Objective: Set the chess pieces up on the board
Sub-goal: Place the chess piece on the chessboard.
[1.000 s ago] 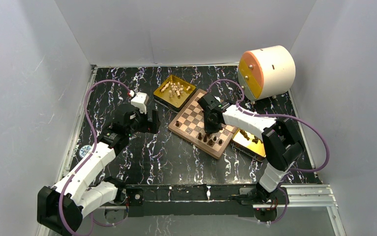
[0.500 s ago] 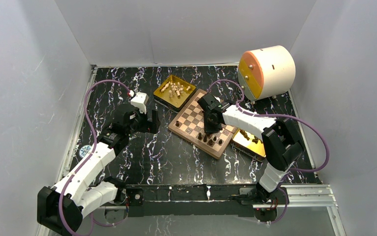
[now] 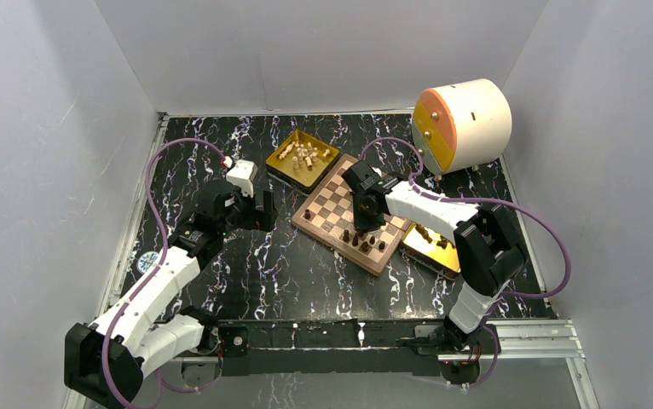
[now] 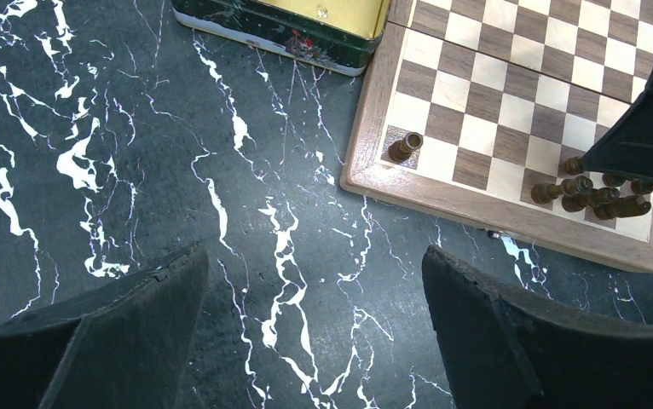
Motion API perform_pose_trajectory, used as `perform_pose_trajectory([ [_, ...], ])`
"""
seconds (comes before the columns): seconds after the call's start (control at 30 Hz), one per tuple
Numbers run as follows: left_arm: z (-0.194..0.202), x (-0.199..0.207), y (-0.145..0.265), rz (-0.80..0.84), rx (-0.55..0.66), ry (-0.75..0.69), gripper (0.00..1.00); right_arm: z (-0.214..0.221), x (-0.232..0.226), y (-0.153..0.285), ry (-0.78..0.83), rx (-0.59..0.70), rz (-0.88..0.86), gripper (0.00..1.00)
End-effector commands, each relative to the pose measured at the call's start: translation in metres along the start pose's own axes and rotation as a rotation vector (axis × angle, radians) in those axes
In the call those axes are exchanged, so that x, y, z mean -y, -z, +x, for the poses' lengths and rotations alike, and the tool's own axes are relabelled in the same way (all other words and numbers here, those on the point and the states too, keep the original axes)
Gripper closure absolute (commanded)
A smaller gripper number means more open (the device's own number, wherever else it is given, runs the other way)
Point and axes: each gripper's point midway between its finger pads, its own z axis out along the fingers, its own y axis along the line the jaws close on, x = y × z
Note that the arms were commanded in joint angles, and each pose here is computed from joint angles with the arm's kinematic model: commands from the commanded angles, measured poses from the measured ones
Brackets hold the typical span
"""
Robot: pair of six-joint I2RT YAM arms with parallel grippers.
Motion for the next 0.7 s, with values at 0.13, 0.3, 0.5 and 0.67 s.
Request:
perform_pose_trajectory([
  [0.13, -0.0038, 0.0012, 0.0035, 0.004, 0.021, -0.015, 0.08, -0.0134, -0.0077, 0.0105, -0.016, 0.032, -0.016, 0.76],
  [0.3, -0.0036, 0.0014, 0.0035, 0.005, 0.021, -0.015, 0.08, -0.0111, -0.0067, 0.0107, -0.016, 0.027, -0.014, 0.77],
  [0.5, -0.0032, 0.0025, 0.0028, 0.011, 0.019, -0.015, 0.07, -0.0118, -0.0057, 0.0117, -0.014, 0.028, -0.007, 0.77],
  [0.67, -0.0026, 0.0027, 0.0027, 0.013, 0.017, -0.015, 0.07, -0.0109, -0.0061, 0.0098, -0.013, 0.022, -0.007, 0.77],
])
